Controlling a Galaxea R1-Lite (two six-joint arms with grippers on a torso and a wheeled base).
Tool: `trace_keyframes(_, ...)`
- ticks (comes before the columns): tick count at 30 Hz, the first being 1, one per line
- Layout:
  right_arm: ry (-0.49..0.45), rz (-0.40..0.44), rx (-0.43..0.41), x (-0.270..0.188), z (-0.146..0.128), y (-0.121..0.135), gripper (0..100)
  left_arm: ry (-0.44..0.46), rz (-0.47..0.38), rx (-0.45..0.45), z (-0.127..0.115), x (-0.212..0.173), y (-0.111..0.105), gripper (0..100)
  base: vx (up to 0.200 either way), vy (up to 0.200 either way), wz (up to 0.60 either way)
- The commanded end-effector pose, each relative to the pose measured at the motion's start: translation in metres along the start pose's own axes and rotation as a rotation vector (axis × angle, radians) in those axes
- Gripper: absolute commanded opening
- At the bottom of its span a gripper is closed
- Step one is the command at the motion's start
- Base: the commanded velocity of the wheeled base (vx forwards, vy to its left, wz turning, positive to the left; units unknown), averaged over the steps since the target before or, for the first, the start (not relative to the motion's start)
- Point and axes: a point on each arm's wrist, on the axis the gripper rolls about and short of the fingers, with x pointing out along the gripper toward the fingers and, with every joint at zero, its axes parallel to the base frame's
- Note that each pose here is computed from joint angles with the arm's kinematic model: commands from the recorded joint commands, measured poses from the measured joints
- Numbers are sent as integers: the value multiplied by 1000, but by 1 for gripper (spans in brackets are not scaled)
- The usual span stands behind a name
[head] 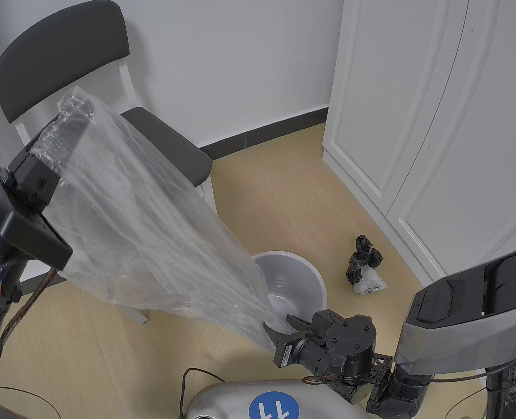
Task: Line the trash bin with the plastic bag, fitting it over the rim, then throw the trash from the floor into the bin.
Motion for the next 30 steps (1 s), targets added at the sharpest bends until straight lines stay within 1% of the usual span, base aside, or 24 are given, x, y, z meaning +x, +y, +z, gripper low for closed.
trace_keyframes(1,-35,22,26,-3,9,4,0,4,-2,1,-1,0,0,0,0,0,0)
trace_keyframes(4,-59,37,38,-7,19,6,0,13,-4,-6,-3,1,-1,0,0,0,0)
trace_keyframes(6,-91,42,47,-10,30,7,0,21,-6,-20,-5,2,-2,0,0,0,0)
trace_keyframes(7,-91,42,47,-10,30,7,0,21,-6,-20,-5,2,-2,0,0,0,0)
trace_keyframes(8,-125,47,56,-15,43,8,0,29,-7,-26,-7,2,-2,0,0,0,0)
trace_keyframes(9,-125,47,56,-15,43,8,0,29,-7,-26,-7,2,-2,0,0,0,0)
trace_keyframes(10,-157,35,61,-17,54,3,0,36,-9,-27,-8,3,-2,0,0,0,0)
trace_keyframes(12,-191,20,58,-17,65,-2,0,47,-11,-25,-10,3,-3,0,0,0,0)
trace_keyframes(13,-213,10,50,-19,72,-6,0,51,-12,-24,-12,3,-3,0,0,0,0)
trace_keyframes(14,-218,8,48,-19,74,-6,0,51,-12,-24,-12,3,-3,0,0,0,0)
trace_keyframes(15,-251,-7,34,-21,85,-12,0,63,-13,-19,-14,1,-3,0,0,0,0)
trace_keyframes(16,-251,-7,34,-21,85,-12,0,63,-13,-19,-14,1,-3,0,0,0,0)
trace_keyframes(18,-313,-18,25,-30,105,-16,0,118,-14,11,-27,-2,-4,0,0,0,0)
trace_keyframes(20,-353,-15,21,-37,117,-15,0,160,-3,51,-37,-1,-2,0,0,0,0)
trace_keyframes(22,-385,-23,19,-44,130,-17,0,238,18,111,-56,1,2,0,0,0,0)
trace_keyframes(23,-382,-33,18,-48,136,-18,0,271,23,142,-64,1,4,0,0,0,0)
trace_keyframes(25,-361,-53,11,-55,144,-20,0,319,6,212,-77,4,2,0,0,0,0)
trace_keyframes(26,-361,-53,11,-55,144,-20,0,319,6,212,-77,4,2,0,0,0,0)
trace_keyframes(27,-335,-73,9,-58,150,-22,0,361,-23,313,-88,7,0,0,0,0,0)
trace_keyframes(29,-317,-79,9,-60,155,-20,0,410,-58,437,-100,7,-1,0,0,0,0)
trace_keyframes(30,-306,-84,6,-60,157,-19,0,428,-80,522,-106,8,-1,0,0,0,0)
